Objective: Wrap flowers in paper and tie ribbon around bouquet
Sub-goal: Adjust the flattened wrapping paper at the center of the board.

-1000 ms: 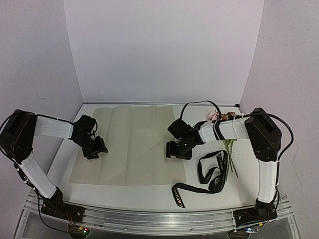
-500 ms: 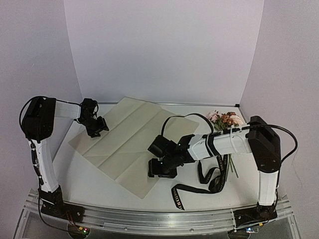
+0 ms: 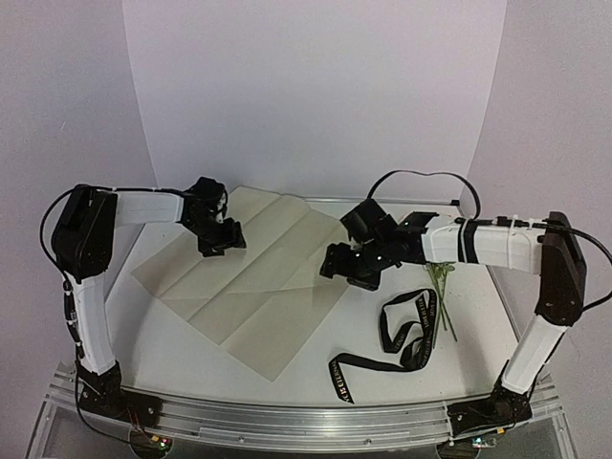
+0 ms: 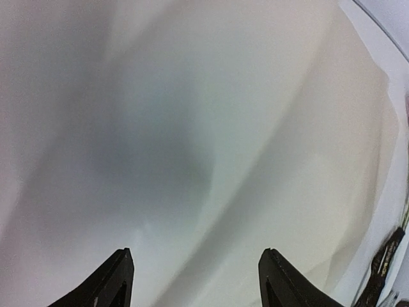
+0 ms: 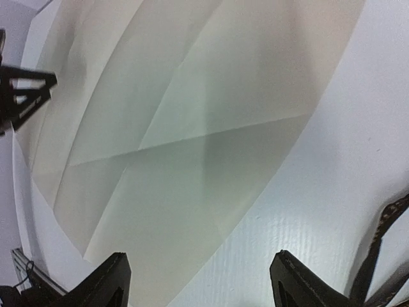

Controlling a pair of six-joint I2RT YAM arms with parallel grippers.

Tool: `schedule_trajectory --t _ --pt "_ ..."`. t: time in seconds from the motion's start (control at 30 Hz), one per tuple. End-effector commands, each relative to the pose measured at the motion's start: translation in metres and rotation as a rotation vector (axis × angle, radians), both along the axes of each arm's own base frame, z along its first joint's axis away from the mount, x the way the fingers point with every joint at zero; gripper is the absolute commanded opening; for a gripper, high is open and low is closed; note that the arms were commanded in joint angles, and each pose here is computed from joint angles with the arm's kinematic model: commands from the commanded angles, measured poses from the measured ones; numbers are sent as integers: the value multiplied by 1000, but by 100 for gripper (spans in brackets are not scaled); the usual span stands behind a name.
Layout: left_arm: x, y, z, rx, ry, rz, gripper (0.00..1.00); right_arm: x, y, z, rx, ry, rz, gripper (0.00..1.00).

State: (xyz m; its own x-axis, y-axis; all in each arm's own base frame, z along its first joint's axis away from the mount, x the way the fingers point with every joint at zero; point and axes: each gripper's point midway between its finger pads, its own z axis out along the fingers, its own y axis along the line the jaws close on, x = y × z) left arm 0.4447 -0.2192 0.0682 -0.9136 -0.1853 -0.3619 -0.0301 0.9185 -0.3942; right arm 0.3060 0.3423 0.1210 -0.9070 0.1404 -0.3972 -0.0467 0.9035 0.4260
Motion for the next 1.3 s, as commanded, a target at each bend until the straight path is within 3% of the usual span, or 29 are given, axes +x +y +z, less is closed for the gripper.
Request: schedule_trajectory --t 0.0,0.17,0.33,0.9,1.07,1.27 --pt "-34 -73 11 -51 -24 -145 69 18 -41 2 -75 -31 -41 79" --pt "-66 -116 -18 -44 14 -235 68 36 -65 11 -80 -49 -85 79" --pt "-89 -132 -33 -17 37 -282 69 45 -85 13 -111 -64 -116 80" --pt "-204 -105 -64 65 185 -421 67 60 -169 15 -238 -101 -263 85" --pt "-215 -89 -62 99 190 -432 66 63 -212 6 -320 -91 -341 90" --pt "-202 -97 -48 110 144 -457 67 66 -261 -19 -413 -33 -398 95"
